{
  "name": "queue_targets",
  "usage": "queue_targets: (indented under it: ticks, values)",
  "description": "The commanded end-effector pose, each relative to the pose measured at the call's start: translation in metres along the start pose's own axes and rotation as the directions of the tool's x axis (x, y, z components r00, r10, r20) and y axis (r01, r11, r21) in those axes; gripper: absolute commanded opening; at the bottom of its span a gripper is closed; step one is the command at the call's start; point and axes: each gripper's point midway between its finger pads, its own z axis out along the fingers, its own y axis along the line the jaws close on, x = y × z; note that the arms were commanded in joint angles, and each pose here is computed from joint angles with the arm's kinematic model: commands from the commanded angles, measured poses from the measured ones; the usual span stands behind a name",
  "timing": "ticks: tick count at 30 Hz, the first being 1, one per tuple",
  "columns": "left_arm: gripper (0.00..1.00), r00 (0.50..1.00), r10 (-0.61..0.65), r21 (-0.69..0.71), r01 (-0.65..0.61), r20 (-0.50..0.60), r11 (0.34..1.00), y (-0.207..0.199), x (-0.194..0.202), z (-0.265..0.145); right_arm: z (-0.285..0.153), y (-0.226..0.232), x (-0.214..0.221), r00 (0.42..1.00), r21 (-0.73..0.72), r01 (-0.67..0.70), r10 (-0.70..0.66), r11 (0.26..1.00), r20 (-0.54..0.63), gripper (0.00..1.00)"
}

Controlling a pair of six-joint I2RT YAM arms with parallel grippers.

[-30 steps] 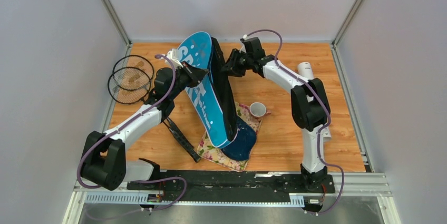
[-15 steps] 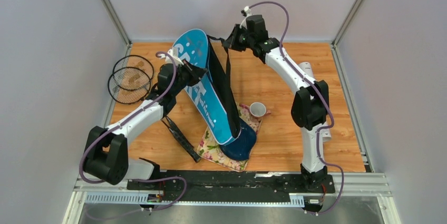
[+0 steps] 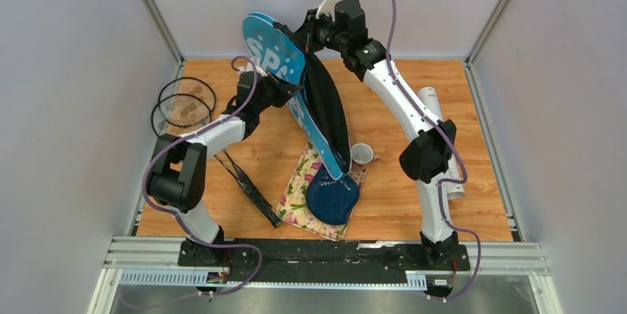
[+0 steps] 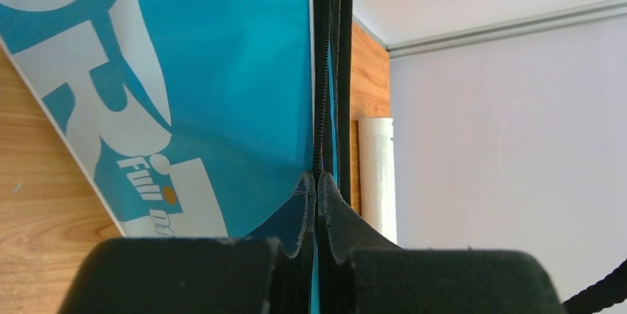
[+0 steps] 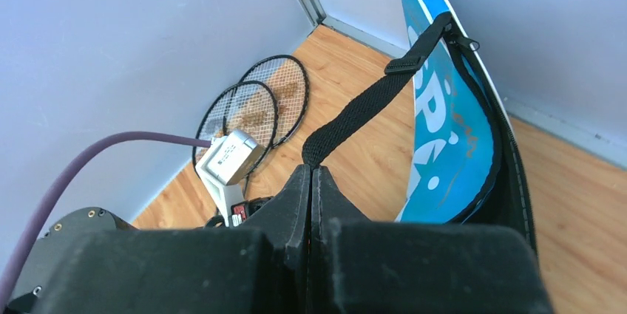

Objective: Pack up the badminton gear

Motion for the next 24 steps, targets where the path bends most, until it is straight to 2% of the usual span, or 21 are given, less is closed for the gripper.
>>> queue_targets:
  ticks: [1,2,4,5,7,8,10,13,15,16,18,19,20,21,24]
  values:
    - [0.00,1.000,-0.024,0.137,0.022,0.016,0.990,-0.035,-0.015,0.003,-0.002,0.014,-0.025,0.980,-0.090,0.193,-0.189,0.977,0.059,0.00]
    - [0.01,1.000,-0.014,0.144,0.014,0.000,0.989,-0.034,-0.013,0.001,-0.002,0.021,-0.023,0.980,-0.131,0.197,-0.191,0.971,0.058,0.00]
    - [0.12,1.000,-0.002,0.140,0.003,-0.008,0.990,-0.031,-0.011,-0.005,-0.001,0.028,-0.022,0.980,-0.150,0.194,-0.186,0.969,0.063,0.00]
    - [0.25,1.000,-0.001,0.102,0.002,-0.005,0.995,-0.018,-0.008,-0.009,0.001,0.028,-0.020,0.980,-0.145,0.195,-0.188,0.970,0.065,0.00]
    - [0.36,1.000,0.010,0.114,-0.012,0.019,0.993,-0.023,-0.014,-0.022,0.002,0.035,-0.017,0.979,-0.148,0.202,-0.194,0.968,0.064,0.00]
    - [0.46,1.000,0.000,0.111,-0.001,0.006,0.994,-0.018,-0.011,-0.028,0.003,0.038,-0.016,0.979,-0.146,0.203,-0.195,0.968,0.067,0.00]
    - [0.54,1.000,-0.008,0.140,0.006,0.012,0.990,-0.029,-0.021,-0.043,0.003,0.039,-0.016,0.979,-0.142,0.201,-0.194,0.969,0.064,0.00]
    - [0.66,0.996,-0.090,0.172,0.090,-0.009,0.981,-0.042,-0.033,-0.064,0.001,0.039,-0.016,0.979,-0.138,0.201,-0.194,0.970,0.061,0.00]
    - [0.69,0.991,-0.131,0.159,0.134,-0.034,0.978,-0.051,-0.043,-0.073,-0.002,0.042,-0.018,0.979,-0.145,0.201,-0.194,0.969,0.064,0.00]
    - [0.69,0.977,-0.208,0.110,0.212,-0.044,0.971,-0.045,-0.050,-0.075,-0.002,0.044,-0.020,0.978,-0.149,0.204,-0.196,0.968,0.069,0.00]
    - [0.69,0.964,-0.264,0.150,0.267,-0.045,0.952,-0.061,-0.066,-0.079,-0.003,0.046,-0.021,0.979,-0.157,0.201,-0.192,0.967,0.072,0.00]
    - [0.69,0.944,-0.330,0.187,0.328,-0.023,0.926,-0.067,-0.080,-0.081,-0.004,0.049,-0.022,0.979,-0.168,0.202,-0.192,0.965,0.074,0.00]
    - [0.78,0.933,-0.359,0.198,0.353,-0.003,0.914,-0.066,-0.086,-0.078,-0.004,0.050,-0.021,0.979,-0.172,0.200,-0.191,0.964,0.072,0.00]
    - [0.82,0.926,-0.378,0.213,0.368,0.006,0.905,-0.068,-0.093,-0.076,-0.005,0.052,-0.022,0.979,-0.176,0.200,-0.189,0.964,0.075,0.00]
    - [0.83,0.886,-0.463,0.223,0.446,0.027,0.867,-0.071,-0.112,-0.062,-0.006,0.058,-0.019,0.978,-0.188,0.209,-0.199,0.960,0.070,0.00]
